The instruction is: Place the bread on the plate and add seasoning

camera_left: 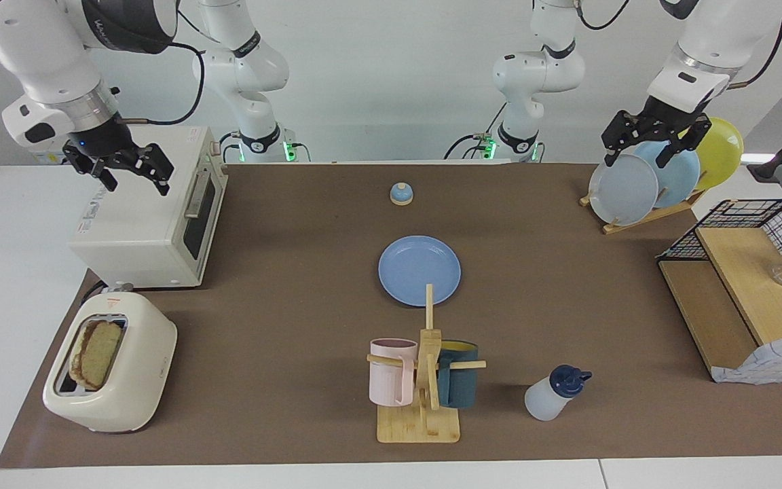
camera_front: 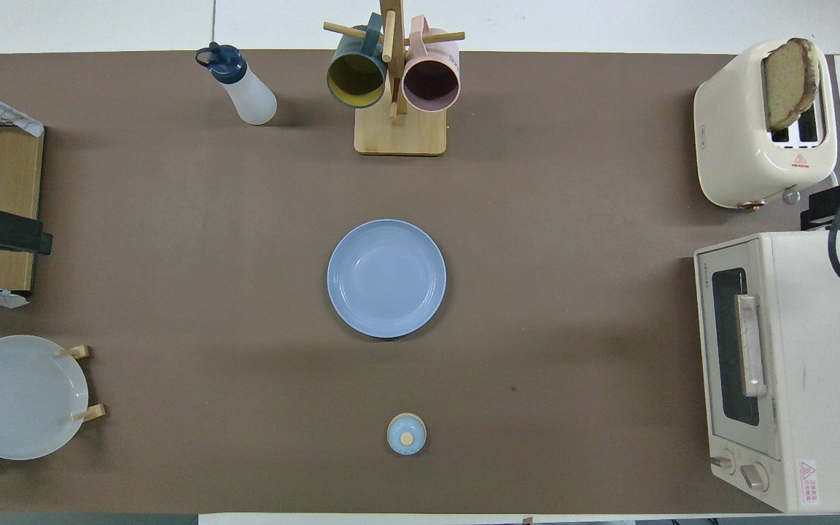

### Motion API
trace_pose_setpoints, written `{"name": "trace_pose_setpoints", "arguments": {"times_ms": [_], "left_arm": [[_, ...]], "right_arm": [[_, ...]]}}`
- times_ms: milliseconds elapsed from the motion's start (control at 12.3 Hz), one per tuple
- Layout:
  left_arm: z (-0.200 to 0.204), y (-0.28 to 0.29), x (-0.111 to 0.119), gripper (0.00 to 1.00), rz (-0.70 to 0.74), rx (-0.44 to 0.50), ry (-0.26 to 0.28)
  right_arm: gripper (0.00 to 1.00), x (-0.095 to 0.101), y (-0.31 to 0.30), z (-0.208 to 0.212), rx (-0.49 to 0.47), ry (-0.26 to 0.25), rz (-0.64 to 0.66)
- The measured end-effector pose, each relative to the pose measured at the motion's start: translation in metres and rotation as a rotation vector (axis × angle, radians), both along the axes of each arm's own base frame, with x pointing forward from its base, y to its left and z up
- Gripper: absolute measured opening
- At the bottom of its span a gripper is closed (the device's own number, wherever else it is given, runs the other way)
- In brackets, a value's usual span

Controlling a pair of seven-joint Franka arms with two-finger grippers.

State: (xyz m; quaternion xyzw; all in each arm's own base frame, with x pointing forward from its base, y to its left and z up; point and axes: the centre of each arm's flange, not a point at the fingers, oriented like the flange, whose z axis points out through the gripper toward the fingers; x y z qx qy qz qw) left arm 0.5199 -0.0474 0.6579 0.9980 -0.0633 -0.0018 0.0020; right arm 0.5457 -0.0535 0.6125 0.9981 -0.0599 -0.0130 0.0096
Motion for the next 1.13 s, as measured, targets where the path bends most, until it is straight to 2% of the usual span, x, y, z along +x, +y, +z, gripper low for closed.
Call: {"name": "trace_pose_setpoints", "arguments": {"times_ms": [405, 486, 648, 891, 1134], "left_arm": [[0.0, 0.0, 0.0, 1.0, 0.0, 0.0, -0.004], [0.001, 0.0, 0.001, 1.0, 0.0, -0.001, -0.008], [0.002, 0.001, 0.002, 1.0, 0.001, -0.002, -0.023], [0.003, -0.006, 0.002, 1.0, -0.016, 0.03, -0.028], [-0.003, -0.013, -0.001, 1.0, -0.007, 0.049, -0.03]], "right_arm": [[1.0, 0.0, 0.0, 0.0, 0.0, -0.003, 0.0], [1.0, 0.002, 0.0, 0.002, -0.002, -0.022, 0.001], [1.0, 0.01, -0.002, 0.007, -0.009, -0.092, 0.008], [1.0, 0.031, -0.011, 0.018, -0.031, -0.281, 0.01], [1.0, 0.053, -0.023, -0.005, -0.061, -0.445, 0.037]]}}
